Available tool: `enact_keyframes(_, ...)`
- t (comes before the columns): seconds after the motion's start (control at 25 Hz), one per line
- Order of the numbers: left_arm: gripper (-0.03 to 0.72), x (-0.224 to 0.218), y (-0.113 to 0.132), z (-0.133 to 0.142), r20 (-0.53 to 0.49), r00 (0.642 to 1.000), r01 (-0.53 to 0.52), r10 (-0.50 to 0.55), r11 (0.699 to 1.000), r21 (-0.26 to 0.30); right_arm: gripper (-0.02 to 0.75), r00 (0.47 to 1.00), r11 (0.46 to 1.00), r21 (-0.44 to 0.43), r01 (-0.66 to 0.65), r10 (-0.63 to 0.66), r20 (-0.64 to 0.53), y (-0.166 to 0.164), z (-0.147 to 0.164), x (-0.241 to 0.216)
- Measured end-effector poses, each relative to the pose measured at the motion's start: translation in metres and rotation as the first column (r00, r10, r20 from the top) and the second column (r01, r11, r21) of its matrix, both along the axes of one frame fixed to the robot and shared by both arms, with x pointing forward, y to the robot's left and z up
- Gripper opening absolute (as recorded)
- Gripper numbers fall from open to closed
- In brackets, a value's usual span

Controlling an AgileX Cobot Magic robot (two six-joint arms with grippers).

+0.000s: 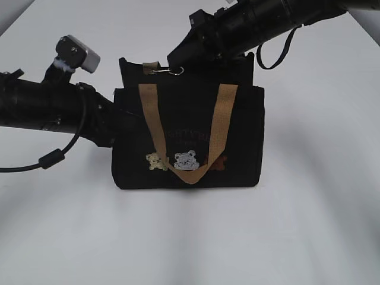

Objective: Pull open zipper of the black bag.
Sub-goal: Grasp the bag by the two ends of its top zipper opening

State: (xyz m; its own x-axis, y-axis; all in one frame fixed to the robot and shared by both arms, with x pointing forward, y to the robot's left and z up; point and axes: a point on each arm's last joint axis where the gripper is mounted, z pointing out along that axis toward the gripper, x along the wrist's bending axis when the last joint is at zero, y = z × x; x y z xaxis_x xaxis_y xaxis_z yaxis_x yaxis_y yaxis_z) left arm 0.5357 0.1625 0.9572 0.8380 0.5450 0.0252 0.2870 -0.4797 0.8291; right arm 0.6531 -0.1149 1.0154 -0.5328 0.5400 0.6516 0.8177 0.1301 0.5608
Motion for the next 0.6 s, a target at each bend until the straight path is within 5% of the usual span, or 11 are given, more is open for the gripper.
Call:
enact_keyframes(0.32,0.068,0.0,0.0,0.0,0.0,1.0,0.0,0.0,1.0,0.0,0.197,1.0,0.999,-0.024,-0.024,0.024,0.009,0.003,-0.001,-0.002)
enact_keyframes(0.48,0.068,0.0,0.0,0.0,-0.001,1.0,-0.002,0.002,1.0,0.002,0.022,0.998,0.997,-0.052,-0.053,0.054,0.023,0.009,-0.002,-0.006)
enact_keyframes(0.6,0.068,0.0,0.0,0.0,-0.001,1.0,-0.001,0.001,1.0,0.002,-0.001,0.998,0.997,-0.057,-0.056,0.057,0.031,0.008,0.002,-0.006)
